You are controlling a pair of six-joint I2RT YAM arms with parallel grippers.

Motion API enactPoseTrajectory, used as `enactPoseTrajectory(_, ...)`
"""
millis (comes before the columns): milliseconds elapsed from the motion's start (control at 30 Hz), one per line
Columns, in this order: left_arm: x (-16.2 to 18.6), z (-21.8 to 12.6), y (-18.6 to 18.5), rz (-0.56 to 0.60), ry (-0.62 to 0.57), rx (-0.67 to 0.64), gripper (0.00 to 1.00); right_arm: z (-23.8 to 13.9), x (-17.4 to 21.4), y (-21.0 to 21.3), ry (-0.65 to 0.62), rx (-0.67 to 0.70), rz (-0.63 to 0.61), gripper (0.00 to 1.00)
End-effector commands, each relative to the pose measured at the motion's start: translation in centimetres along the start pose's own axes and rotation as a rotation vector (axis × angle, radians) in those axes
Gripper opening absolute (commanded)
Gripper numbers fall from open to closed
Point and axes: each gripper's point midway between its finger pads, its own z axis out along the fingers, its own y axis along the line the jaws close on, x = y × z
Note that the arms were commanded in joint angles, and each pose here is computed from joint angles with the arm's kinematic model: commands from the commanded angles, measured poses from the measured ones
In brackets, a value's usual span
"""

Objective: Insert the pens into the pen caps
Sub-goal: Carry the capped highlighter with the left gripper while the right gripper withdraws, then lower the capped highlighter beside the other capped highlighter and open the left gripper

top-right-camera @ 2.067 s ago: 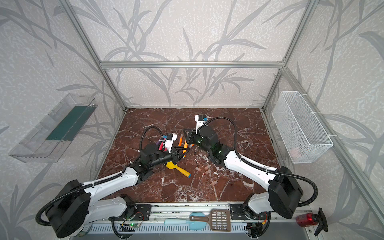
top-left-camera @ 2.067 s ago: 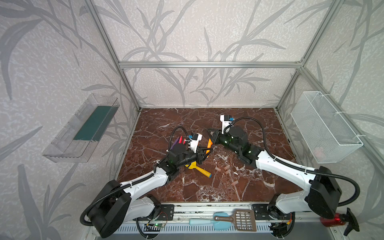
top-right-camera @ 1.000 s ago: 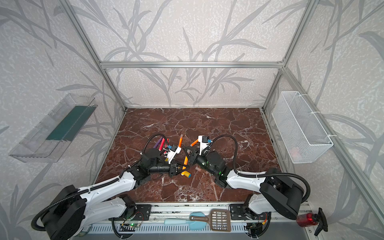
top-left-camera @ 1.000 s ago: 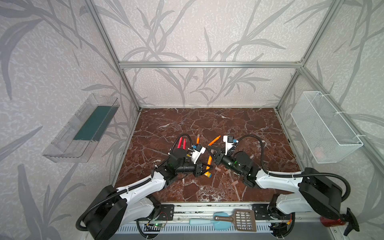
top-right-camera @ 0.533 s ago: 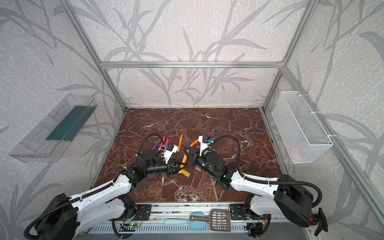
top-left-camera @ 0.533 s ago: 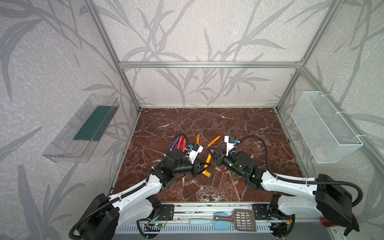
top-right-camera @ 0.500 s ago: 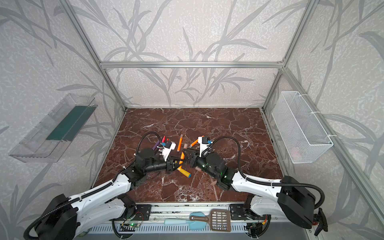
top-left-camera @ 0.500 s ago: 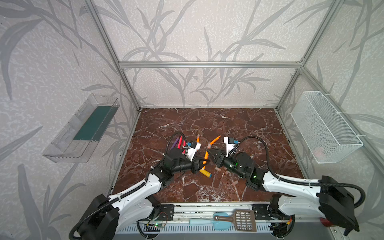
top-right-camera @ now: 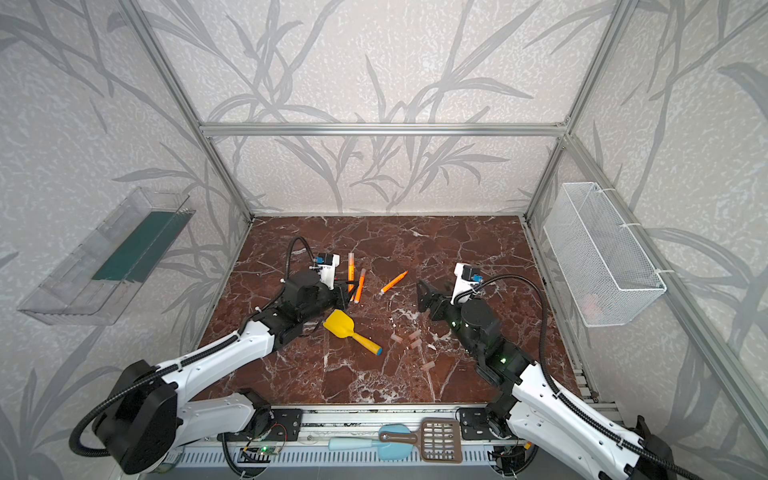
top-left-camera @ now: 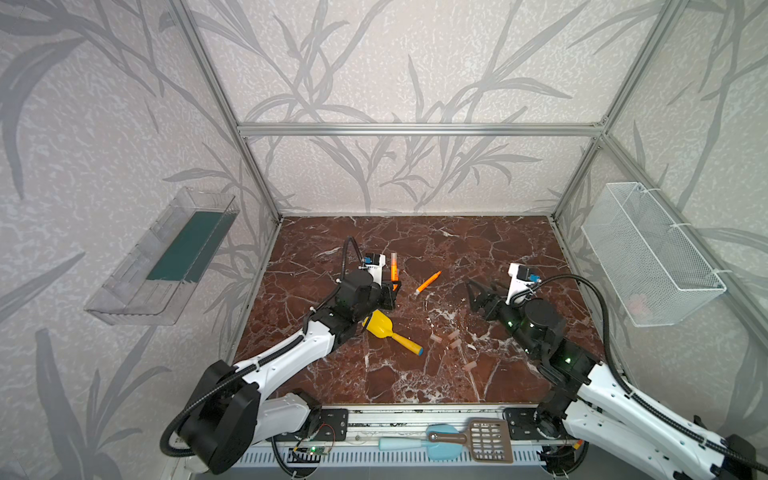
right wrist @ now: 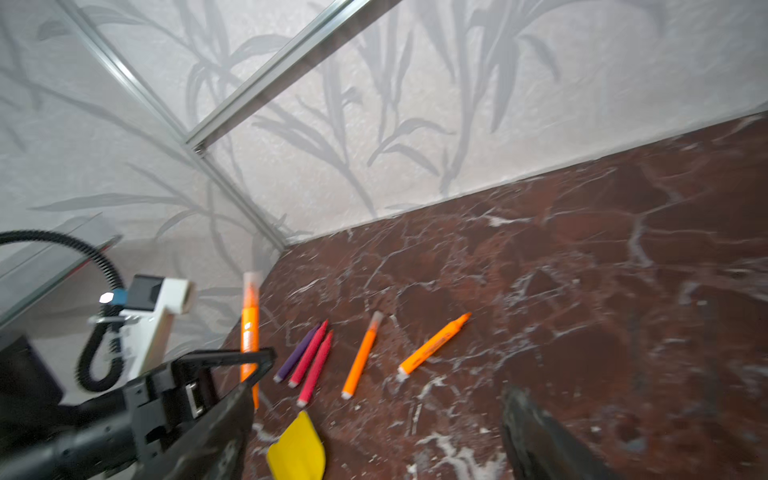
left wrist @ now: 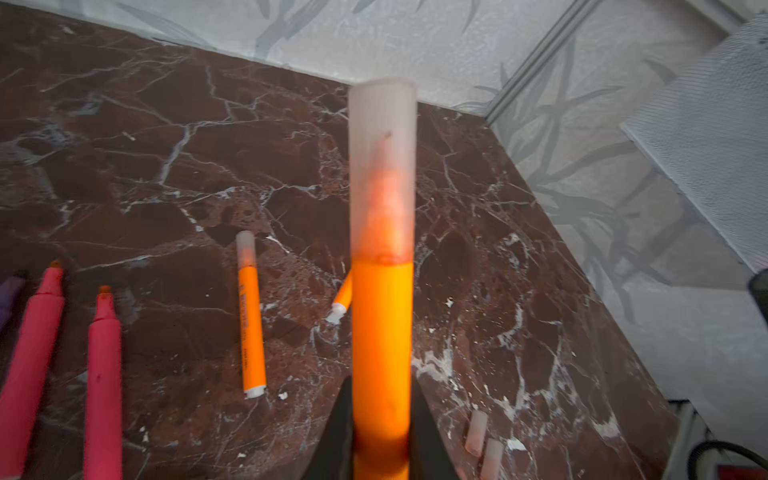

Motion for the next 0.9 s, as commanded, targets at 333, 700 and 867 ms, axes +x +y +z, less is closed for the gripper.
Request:
enactPoseTrajectory(333,3.1,3.3,7.4,0.023,0.26,-0.38,0.0,-1.1,3.7,-17.9,0.037,0.611,-0.077,0.92)
enactPoseTrajectory(700,5.5,6.4,11.3,-0.024,0.483,-0.509,0.0,-1.7,4.1,-17.3,0.015,0.553,-0.061,0.92)
enactPoseTrajectory(867,5.9,7.3,12.1,-0.034,0.519,-0.514,0.0,-1.8,4.2,-17.2,0.017,0.546,-0.06,0.92)
